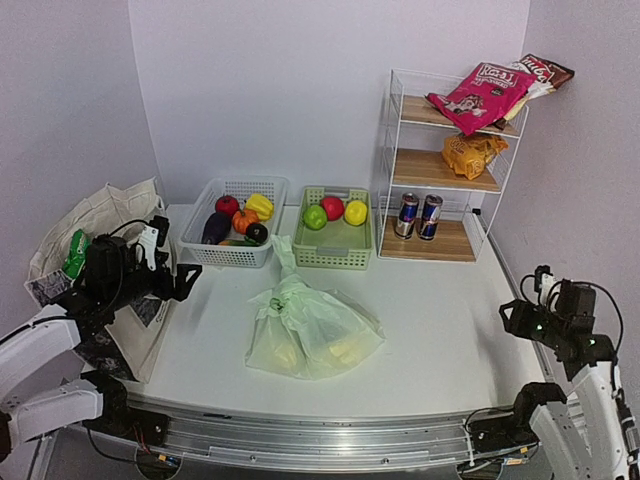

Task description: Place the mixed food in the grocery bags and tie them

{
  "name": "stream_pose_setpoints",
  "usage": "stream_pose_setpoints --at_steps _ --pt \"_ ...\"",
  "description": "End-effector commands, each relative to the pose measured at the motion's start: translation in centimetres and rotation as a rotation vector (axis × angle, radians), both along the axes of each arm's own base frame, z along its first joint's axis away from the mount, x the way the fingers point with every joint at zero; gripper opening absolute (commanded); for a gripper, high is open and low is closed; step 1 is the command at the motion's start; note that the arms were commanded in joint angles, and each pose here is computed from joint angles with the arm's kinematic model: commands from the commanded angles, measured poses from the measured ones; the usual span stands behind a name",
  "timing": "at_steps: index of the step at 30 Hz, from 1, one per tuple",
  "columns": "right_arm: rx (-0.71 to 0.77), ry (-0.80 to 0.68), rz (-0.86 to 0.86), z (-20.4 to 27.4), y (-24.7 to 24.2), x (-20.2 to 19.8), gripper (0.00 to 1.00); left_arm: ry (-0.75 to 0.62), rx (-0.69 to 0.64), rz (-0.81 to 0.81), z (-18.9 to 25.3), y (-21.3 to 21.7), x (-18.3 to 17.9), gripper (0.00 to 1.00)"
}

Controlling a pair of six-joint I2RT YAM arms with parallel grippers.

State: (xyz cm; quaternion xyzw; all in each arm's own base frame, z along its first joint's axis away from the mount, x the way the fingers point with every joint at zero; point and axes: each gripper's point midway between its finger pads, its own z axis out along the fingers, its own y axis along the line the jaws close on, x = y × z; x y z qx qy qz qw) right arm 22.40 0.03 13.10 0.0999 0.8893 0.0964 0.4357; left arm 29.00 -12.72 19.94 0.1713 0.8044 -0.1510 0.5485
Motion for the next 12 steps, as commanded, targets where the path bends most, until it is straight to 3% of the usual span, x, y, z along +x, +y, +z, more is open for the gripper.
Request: stream_pose_setpoints --at_steps 1,12 --pt "-0.099 -0.136 -0.166 1.5 -3.2 0.4 0.59 -0.042 0.012 0.136 -0.9 2.8 0.2 0.99" --pt "-0.092 -0.089 -0.229 -1.9 -4.0 0.1 0.58 -0.089 -0.021 0.244 -1.9 5.4 -0.1 1.00"
